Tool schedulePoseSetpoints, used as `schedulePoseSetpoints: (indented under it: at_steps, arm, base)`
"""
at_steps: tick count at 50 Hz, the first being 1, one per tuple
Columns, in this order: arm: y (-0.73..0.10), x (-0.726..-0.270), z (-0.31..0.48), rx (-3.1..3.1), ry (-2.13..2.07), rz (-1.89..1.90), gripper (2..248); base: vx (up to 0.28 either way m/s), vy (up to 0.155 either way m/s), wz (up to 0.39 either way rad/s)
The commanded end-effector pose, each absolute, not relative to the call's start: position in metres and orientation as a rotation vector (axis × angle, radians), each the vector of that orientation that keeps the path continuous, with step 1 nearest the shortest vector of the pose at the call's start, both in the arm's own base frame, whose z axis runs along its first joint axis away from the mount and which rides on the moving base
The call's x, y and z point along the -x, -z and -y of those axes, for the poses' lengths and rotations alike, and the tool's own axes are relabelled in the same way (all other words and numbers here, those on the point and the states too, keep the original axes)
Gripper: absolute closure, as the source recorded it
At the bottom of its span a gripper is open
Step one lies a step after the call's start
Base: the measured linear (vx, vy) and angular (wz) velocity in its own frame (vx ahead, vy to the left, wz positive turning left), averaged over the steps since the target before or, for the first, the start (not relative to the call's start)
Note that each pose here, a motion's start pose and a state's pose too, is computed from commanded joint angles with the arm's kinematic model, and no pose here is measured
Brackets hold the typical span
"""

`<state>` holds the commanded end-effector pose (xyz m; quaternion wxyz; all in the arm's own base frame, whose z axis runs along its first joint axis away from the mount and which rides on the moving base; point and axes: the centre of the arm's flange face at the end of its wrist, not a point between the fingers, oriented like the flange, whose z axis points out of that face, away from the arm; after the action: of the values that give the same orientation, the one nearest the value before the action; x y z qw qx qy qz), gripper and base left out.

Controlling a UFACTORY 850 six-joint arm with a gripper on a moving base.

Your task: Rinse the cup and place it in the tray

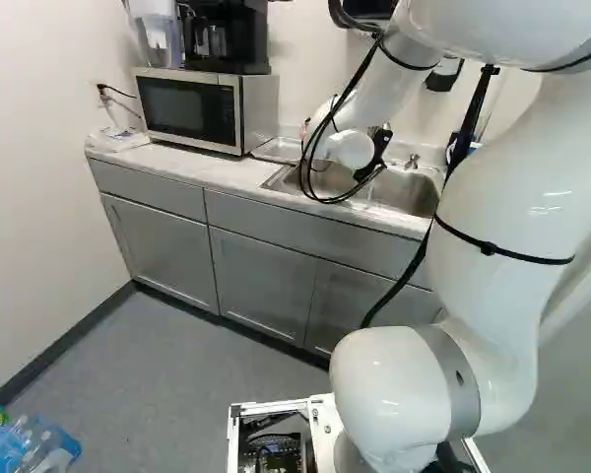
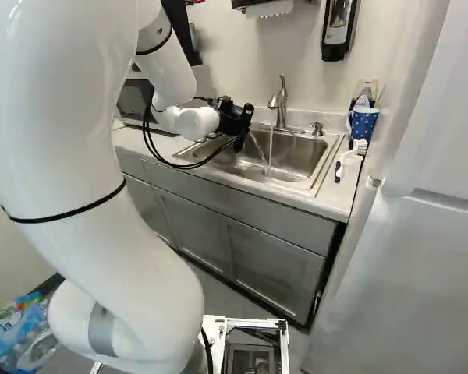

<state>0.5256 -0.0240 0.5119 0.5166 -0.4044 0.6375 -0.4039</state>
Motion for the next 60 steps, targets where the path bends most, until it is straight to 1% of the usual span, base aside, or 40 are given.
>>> schedulePoseSetpoints:
  at_steps: [34,60]
  arm:
    - [-0.5119,-0.5256,0.024,0.976,0.974,-1.528,128]
    - [-0.5119,-0.5256,0.024,1.184,1.146,-1.43,128]
  base:
    - [0.0,0.0,0.0]
    - [0.0,0.0,0.0]
